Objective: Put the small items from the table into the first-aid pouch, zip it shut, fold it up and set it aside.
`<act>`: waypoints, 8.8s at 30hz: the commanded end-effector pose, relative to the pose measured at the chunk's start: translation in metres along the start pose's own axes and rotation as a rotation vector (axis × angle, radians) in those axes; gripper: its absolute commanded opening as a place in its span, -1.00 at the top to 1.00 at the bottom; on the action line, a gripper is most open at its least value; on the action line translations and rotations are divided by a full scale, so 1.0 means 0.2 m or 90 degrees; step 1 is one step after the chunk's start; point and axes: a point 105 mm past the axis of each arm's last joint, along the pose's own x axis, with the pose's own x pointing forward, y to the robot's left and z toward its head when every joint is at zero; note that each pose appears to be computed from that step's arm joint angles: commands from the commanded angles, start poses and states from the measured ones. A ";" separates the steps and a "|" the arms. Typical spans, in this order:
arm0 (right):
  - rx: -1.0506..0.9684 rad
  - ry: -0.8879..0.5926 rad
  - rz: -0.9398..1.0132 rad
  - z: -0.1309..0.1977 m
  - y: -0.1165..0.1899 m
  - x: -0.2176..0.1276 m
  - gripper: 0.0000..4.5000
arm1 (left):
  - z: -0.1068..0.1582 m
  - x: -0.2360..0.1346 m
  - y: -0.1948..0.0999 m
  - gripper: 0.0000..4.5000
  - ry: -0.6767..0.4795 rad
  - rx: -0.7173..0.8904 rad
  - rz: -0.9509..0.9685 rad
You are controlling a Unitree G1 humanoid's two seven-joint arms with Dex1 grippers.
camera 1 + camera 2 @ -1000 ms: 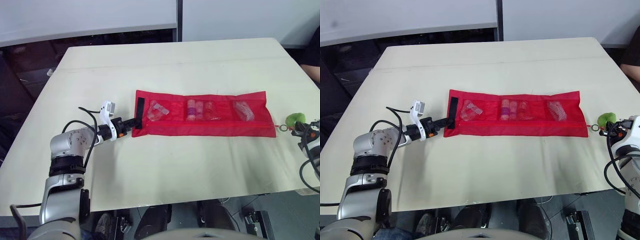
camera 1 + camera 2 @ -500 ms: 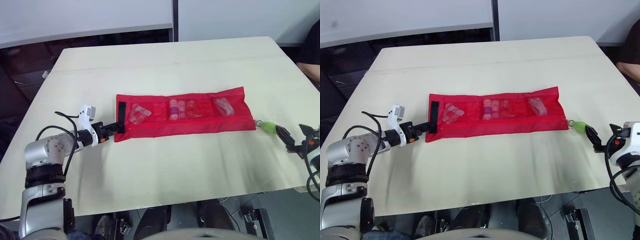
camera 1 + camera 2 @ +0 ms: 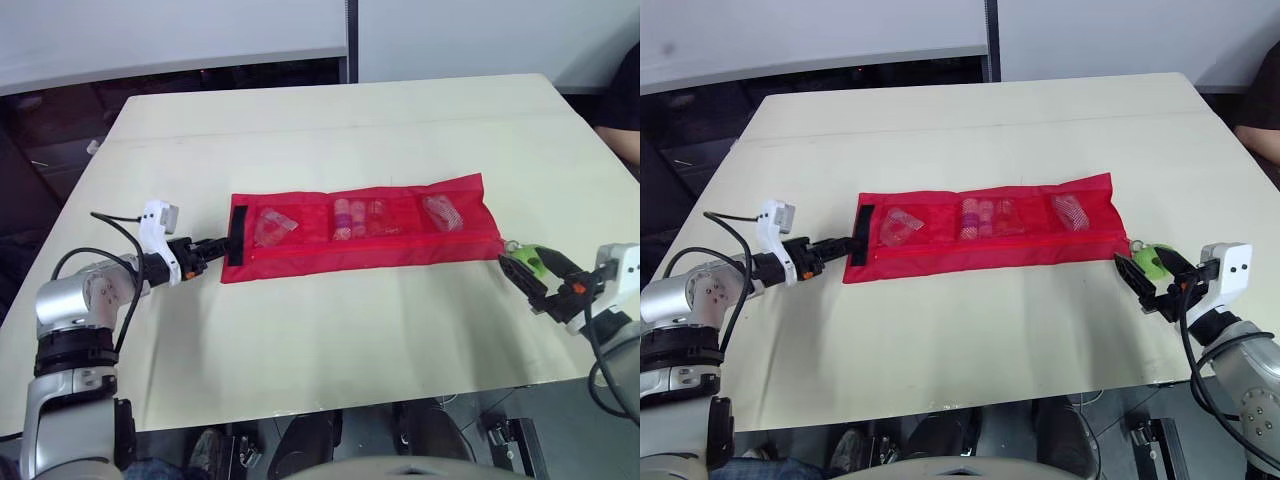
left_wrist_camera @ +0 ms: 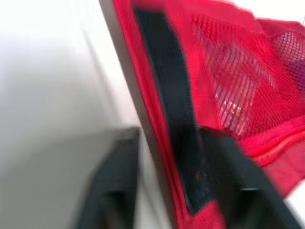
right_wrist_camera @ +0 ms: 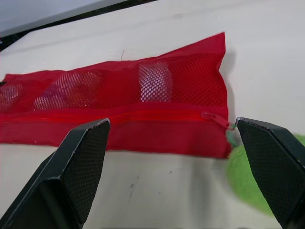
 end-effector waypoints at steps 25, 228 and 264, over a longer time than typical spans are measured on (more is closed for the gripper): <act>0.156 0.036 -0.185 -0.18 -0.07 0.16 -1.00 | 0.32 -0.11 -1.10 -0.96 -0.082 0.490 -0.693; -0.380 0.151 0.323 -0.22 0.48 0.72 0.95 | 0.10 0.31 -1.19 1.00 0.141 -0.035 -0.793; -0.308 -0.012 0.291 0.27 0.04 -0.10 0.20 | -0.16 0.64 -1.21 1.00 0.165 -0.082 -0.678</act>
